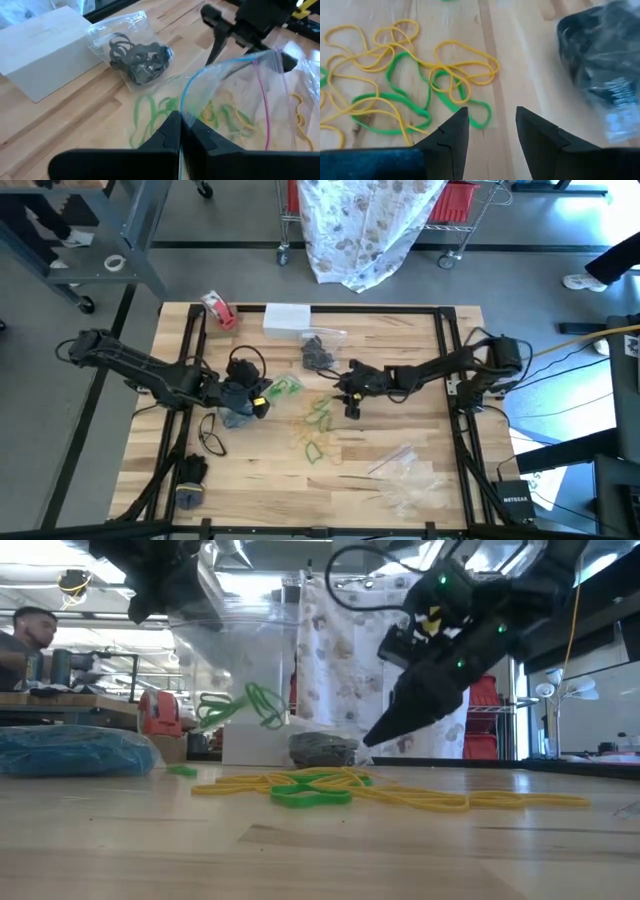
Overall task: Sort rubber bands
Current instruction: Put the green rubber band into the transparent zip bag
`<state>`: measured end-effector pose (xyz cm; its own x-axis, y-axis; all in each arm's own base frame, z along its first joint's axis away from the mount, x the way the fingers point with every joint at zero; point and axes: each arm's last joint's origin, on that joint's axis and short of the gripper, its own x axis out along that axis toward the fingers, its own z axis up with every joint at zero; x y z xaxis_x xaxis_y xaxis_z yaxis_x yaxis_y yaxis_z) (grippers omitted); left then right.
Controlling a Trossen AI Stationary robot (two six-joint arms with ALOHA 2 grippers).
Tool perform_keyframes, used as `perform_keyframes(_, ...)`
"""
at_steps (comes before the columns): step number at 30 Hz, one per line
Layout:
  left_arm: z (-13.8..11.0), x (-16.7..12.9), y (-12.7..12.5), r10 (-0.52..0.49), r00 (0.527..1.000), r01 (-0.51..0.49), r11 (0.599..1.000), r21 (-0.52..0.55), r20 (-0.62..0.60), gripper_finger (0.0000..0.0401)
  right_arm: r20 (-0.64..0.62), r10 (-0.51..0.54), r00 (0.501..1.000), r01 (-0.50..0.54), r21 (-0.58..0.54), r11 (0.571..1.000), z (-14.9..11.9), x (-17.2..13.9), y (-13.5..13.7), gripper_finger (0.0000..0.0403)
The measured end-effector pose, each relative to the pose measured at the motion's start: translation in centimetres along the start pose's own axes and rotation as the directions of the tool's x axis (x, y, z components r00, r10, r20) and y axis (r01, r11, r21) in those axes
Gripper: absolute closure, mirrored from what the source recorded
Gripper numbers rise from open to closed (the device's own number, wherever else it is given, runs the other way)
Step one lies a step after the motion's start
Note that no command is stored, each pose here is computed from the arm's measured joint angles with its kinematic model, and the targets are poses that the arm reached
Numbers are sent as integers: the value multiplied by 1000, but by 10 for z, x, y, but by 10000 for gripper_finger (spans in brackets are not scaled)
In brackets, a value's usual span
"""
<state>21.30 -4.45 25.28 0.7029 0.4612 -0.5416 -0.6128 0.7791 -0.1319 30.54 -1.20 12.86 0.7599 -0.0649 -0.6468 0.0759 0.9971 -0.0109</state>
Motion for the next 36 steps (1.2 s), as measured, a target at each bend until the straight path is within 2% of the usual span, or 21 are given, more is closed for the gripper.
perform_keyframes(7,0,0,0,0,1000,0,1000,0,0,401,-64,13,998,-13,-2,1000,-21,24,1,246)
perform_keyframes(17,0,0,0,0,1000,0,1000,-3,0,401,-5,52,999,-52,0,999,-23,39,3,250)
perform_keyframes(20,0,0,0,-1,1000,1,1000,-7,1,401,-13,57,998,-57,3,998,-25,41,3,277)
perform_keyframes(25,0,0,0,-1,1000,1,1000,-17,0,401,-35,65,997,-64,26,998,-26,40,4,368)
perform_keyframes(27,0,0,0,-1,1000,1,1000,-21,0,401,-41,73,997,-72,25,997,-25,38,5,393)
perform_keyframes(33,0,0,0,-3,1000,3,1000,-20,0,401,-73,43,996,-45,-19,999,-15,14,21,391)
perform_keyframes(36,-1,0,-1,-1,1000,1,1000,-28,-2,401,-37,21,999,-23,-44,999,-2,-6,29,399)
